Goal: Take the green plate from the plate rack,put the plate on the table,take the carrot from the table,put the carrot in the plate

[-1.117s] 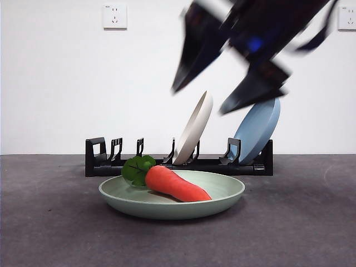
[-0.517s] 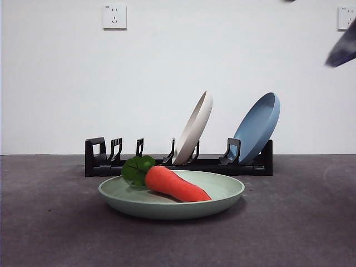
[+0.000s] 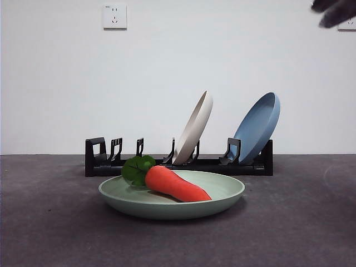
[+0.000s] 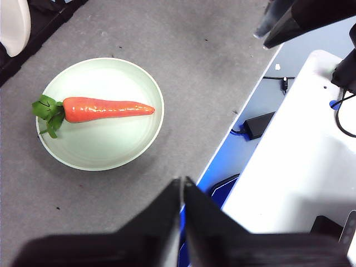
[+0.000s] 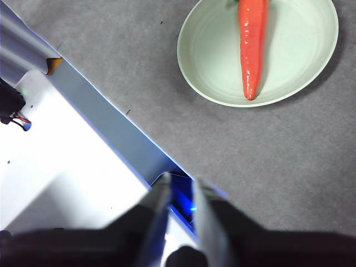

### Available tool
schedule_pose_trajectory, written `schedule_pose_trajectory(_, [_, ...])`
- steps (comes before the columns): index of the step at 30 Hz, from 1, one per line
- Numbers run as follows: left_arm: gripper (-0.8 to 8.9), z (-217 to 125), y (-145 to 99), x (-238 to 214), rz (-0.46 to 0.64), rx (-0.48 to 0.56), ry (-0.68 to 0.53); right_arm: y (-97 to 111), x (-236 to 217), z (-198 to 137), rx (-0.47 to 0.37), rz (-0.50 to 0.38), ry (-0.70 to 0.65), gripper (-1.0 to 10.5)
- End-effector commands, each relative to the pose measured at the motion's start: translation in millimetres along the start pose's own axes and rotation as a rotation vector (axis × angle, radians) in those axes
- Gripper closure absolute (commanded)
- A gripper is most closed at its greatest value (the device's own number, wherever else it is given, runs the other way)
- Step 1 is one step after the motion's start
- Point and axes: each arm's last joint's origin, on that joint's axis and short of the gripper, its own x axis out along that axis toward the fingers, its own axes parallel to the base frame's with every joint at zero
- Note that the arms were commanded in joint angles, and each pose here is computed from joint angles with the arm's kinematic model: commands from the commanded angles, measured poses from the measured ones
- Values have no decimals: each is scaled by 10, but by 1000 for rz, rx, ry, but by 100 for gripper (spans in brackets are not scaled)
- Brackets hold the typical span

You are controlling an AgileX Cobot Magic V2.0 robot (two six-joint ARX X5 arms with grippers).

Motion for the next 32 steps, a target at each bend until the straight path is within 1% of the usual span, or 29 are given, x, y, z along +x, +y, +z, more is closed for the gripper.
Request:
schedule_pose_trajectory(1, [817, -6, -4, 6, 0, -1, 4, -2, 12, -4, 1, -1, 0, 946])
schedule_pose_trajectory(15, [817, 0, -3, 5, 0, -1, -2, -2, 11, -5, 1, -1, 0, 946])
schedule_pose_trajectory(16, [817, 5, 7, 0, 10, -2, -12, -2, 11, -5, 1, -1, 0, 946])
schedule_pose_trajectory(19, [817, 16, 114, -65, 121, 46, -66, -2, 11, -5, 1, -1, 0, 946])
schedule_pose_trajectory(21, [817, 56, 218, -131, 179, 74, -149, -2, 11, -5, 1, -1, 0, 946])
schedule_pose_trajectory(24, [817, 128, 415, -262, 273, 89, -357, 0, 4, -7, 0, -1, -4, 946])
schedule_pose_trajectory(26, [817, 109, 543, -327, 332, 82, -487, 1, 2, -8, 0, -1, -4, 946])
schedule_pose_trajectory(29, [817, -33, 726, -378, 452, 46, -660, 1, 2, -8, 0, -1, -4, 946])
schedule_pose_trajectory(32, [817, -293, 850, -334, 583, 30, -774, 2, 0, -9, -1, -1, -5, 946])
